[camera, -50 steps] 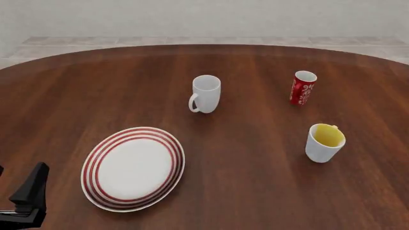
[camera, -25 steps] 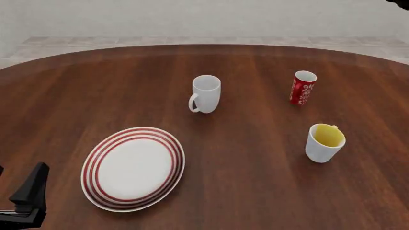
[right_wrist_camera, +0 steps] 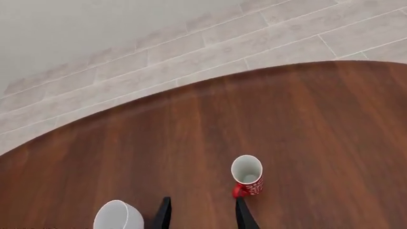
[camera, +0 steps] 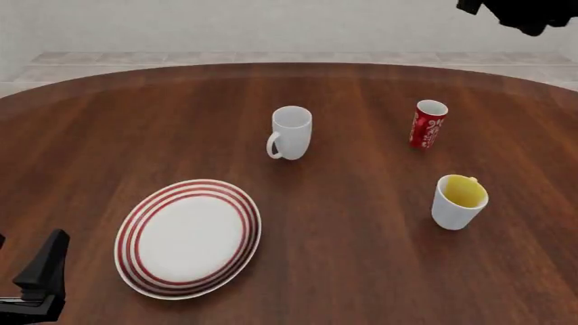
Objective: Pick up the red mug and put it on the plate
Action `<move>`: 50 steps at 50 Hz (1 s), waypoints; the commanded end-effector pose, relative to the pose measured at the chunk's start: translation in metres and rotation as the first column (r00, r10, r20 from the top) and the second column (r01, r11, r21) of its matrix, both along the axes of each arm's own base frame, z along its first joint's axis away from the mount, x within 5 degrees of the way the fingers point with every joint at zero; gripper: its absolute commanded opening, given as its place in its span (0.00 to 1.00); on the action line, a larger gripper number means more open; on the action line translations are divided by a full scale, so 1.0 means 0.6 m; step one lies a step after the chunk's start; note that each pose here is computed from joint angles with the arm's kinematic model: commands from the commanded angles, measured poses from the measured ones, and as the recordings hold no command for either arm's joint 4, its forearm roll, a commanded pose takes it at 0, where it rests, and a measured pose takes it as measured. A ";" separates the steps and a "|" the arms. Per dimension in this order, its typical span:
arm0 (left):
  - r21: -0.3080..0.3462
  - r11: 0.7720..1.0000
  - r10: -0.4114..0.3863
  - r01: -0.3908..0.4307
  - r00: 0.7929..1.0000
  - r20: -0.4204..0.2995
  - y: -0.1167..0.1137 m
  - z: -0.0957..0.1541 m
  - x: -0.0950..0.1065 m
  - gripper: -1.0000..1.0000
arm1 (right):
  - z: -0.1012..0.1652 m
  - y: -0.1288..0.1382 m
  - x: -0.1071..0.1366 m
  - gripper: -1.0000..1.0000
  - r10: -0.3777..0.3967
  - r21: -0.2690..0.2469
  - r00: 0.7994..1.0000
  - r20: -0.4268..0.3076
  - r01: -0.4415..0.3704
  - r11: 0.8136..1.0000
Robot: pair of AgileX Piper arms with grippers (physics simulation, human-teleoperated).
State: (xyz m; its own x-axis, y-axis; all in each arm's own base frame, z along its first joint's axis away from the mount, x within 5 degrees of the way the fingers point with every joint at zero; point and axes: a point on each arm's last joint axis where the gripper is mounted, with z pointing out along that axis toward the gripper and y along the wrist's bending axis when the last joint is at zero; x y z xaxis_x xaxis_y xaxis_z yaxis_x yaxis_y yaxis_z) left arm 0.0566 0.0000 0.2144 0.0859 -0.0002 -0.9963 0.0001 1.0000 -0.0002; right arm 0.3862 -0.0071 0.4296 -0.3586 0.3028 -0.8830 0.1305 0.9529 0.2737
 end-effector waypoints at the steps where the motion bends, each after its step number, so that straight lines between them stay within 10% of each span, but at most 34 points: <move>1: 0.000 1.000 0.000 0.000 1.000 0.000 0.000 0.000 0.000 1.00 | -0.044 -0.004 0.041 1.00 -0.002 -0.005 0.999 -0.054 0.001 1.000; 50: 0.000 1.000 0.000 0.000 1.000 0.000 0.000 0.000 0.000 1.00 | -0.143 -0.026 0.118 1.00 -0.068 0.085 0.982 -0.177 0.084 0.993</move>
State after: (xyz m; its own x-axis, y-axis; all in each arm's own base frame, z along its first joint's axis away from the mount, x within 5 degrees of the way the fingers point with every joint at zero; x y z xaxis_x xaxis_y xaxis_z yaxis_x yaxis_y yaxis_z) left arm 0.0566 0.0000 0.2144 0.0858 -0.0002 -0.9963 0.0001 1.0000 -0.0002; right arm 0.4508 -0.0229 0.3551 -0.4654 0.3915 -0.7938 0.2384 0.9192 0.3135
